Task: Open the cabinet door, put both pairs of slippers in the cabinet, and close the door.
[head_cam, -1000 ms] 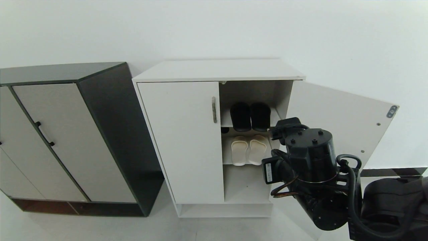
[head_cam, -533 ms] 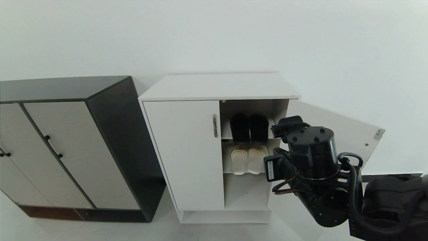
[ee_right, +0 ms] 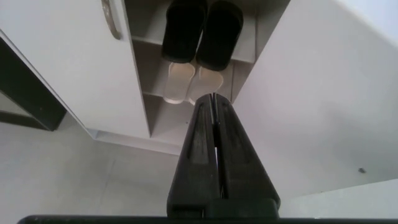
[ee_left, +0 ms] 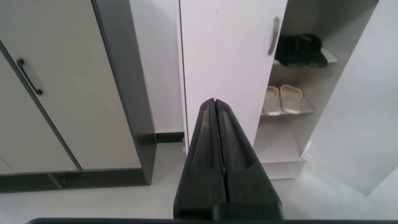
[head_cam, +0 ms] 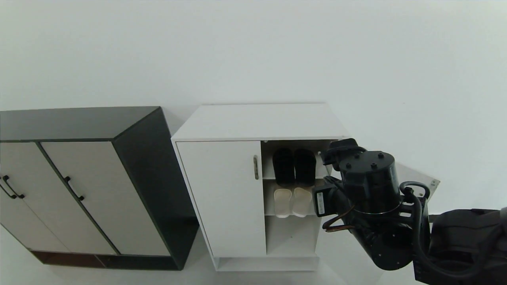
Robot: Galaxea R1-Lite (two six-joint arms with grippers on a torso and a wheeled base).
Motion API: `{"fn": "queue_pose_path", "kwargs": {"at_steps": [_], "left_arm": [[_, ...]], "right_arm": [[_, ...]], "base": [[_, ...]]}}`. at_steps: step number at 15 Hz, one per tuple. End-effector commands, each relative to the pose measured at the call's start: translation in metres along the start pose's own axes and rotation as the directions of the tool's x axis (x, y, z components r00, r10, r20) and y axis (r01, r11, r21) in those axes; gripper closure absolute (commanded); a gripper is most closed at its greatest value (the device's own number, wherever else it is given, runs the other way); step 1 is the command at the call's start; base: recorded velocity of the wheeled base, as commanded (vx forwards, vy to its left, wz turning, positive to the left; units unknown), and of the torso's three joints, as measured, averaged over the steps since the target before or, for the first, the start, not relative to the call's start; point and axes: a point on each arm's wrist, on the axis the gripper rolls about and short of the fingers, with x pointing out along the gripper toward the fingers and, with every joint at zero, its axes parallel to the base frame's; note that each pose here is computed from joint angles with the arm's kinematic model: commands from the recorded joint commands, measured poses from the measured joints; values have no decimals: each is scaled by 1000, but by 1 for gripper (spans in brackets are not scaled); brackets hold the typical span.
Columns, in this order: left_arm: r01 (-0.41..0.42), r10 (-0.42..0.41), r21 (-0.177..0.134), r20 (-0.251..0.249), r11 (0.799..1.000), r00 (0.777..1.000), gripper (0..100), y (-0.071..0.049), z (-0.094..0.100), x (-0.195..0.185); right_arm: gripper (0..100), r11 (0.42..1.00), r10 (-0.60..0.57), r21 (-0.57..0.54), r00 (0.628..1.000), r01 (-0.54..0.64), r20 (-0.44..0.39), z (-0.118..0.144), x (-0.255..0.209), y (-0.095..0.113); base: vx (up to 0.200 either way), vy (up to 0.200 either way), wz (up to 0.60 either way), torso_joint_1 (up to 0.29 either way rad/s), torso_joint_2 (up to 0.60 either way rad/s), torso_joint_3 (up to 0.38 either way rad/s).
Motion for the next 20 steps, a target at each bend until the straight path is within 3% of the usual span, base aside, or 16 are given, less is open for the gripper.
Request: {"fn": "queue_pose_path", "kwargs": {"at_steps": [1,5,14,20], "left_arm": [[1,-1,2,1,1000,1000,100,0,0,0],[1,-1,1,1,1000,1000,100,0,0,0],[1,-1,-1,1,1000,1000,100,0,0,0],[1,-1,-1,-1,1000,1000,100,0,0,0]], "right_arm": [[100,1000,-8,-9,1000,8,-2,-1,2,-2],[100,1000,-7,-28,1000,7,-3,-5,-1,-6],[100,999,-8,-49,1000,8,-1,-5,-2,-7],[100,999,-17,-47,1000,17,-2,-5,0,-9]], "base": [[0,0,0,222,-544,-315],[0,0,0,193,-455,-254],[0,0,0,11,-25,-14],[0,0,-600,7,0,0]]}}
